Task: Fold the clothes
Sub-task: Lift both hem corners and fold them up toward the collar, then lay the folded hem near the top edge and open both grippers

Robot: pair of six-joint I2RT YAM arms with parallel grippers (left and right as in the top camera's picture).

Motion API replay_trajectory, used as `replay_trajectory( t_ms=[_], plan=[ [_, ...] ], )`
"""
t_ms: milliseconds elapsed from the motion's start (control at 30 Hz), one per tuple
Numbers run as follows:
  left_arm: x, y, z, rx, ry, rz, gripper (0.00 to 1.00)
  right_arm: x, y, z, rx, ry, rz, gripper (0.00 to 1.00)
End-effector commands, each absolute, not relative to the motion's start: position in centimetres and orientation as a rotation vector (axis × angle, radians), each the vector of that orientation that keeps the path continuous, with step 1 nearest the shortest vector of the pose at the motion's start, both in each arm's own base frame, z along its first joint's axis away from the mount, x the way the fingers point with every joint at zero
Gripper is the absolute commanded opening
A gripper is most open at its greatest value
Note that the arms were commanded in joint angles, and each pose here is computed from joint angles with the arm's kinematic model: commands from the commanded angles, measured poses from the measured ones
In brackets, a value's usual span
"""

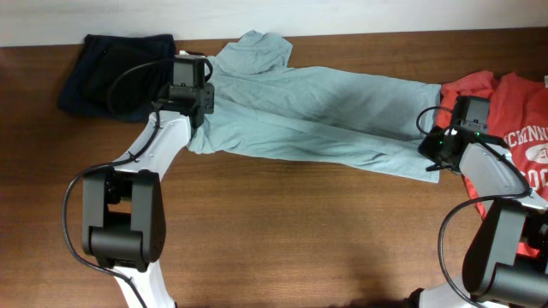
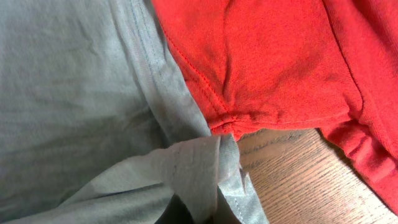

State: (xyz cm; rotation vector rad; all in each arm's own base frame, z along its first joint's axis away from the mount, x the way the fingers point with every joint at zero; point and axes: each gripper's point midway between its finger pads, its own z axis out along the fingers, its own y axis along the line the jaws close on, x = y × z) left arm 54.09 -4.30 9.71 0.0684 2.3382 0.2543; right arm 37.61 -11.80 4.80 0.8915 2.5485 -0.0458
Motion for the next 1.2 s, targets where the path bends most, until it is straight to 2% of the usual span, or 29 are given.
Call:
replay_trajectory(
  t_ms=[0, 200, 233, 267, 300, 333, 367, 400, 433, 600, 700, 733, 767, 800, 833, 867, 900, 967, 1000, 1167],
  plan=[
    [54.7, -4.4, 9.7, 0.055, 2.331, 0.234, 0.00, 38.2, -12.4, 5.2, 0.886, 2.525, -0.089, 0.04],
    [55.2, -4.5, 9.6, 0.052, 2.311, 0.225, 0.04, 38.6, -12.4, 3.9, 0.887, 2.536, -0.085, 0.05],
    [55.3, -4.6, 9.6, 0.055, 2.308, 0.219, 0.11, 38.8, -12.5, 3.9, 0.886, 2.533, -0.084, 0.15],
    [55.4, -4.8, 9.7, 0.057, 2.303, 0.209, 0.22, 38.9, -12.5, 3.8, 0.884, 2.527, -0.084, 0.29],
    [55.4, -4.9, 9.8, 0.060, 2.301, 0.201, 0.34, 39.2, -12.6, 4.0, 0.880, 2.515, -0.083, 0.58],
    [55.5, -4.9, 9.8, 0.060, 2.298, 0.200, 0.41, 39.4, -12.6, 4.1, 0.878, 2.507, -0.081, 0.71],
    [55.6, -4.9, 9.9, 0.059, 2.293, 0.199, 0.55, 39.9, -12.6, 4.4, 0.864, 2.492, -0.065, 0.89],
    [55.6, -4.9, 10.1, 0.058, 2.289, 0.198, 0.59, 40.2, -12.5, 4.6, 0.852, 2.486, -0.050, 0.96],
    [56.0, -5.0, 10.7, 0.056, 2.279, 0.196, 0.66, 40.8, -12.3, 5.1, 0.820, 2.482, -0.035, 0.99],
    [56.7, -5.8, 15.1, 0.082, 2.304, 0.149, 0.73, 42.9, -11.4, 9.0, 0.630, 2.517, 0.027, 0.99],
    [55.8, -7.6, 17.6, 0.146, 2.370, 0.027, 0.73, 43.2, -9.9, 11.9, 0.449, 2.589, 0.068, 1.00],
    [55.5, -7.9, 17.9, 0.158, 2.387, 0.003, 0.65, 43.1, -9.3, 12.6, 0.399, 2.610, 0.080, 0.99],
    [54.9, -8.3, 18.0, 0.172, 2.417, -0.023, 0.47, 42.9, -8.6, 13.3, 0.362, 2.636, 0.083, 0.94],
    [54.5, -8.4, 18.0, 0.173, 2.432, -0.033, 0.37, 42.8, -8.1, 13.7, 0.348, 2.650, 0.087, 0.90],
    [53.4, -8.5, 17.3, 0.155, 2.494, -0.064, 0.21, 42.5, -6.7, 14.3, 0.315, 2.679, 0.102, 0.73],
    [52.6, -8.5, 16.8, 0.132, 2.534, -0.076, 0.11, 42.4, -5.7, 14.4, 0.289, 2.696, 0.110, 0.52],
    [51.2, -8.4, 15.8, 0.100, 2.605, -0.090, 0.02, 42.1, -4.4, 14.2, 0.252, 2.721, 0.122, 0.38],
    [49.9, -8.5, 14.7, 0.096, 2.672, -0.104, 0.01, 41.7, -2.6, 13.7, 0.203, 2.753, 0.139, 0.13],
    [48.9, -8.6, 13.7, 0.101, 2.724, -0.116, 0.01, 41.5, -1.0, 13.2, 0.155, 2.775, 0.154, 0.04],
    [46.4, -8.1, 9.6, 0.099, 2.876, -0.094, 0.01, 40.8, 3.1, 10.9, 0.018, 2.842, 0.177, 0.04]
  ],
)
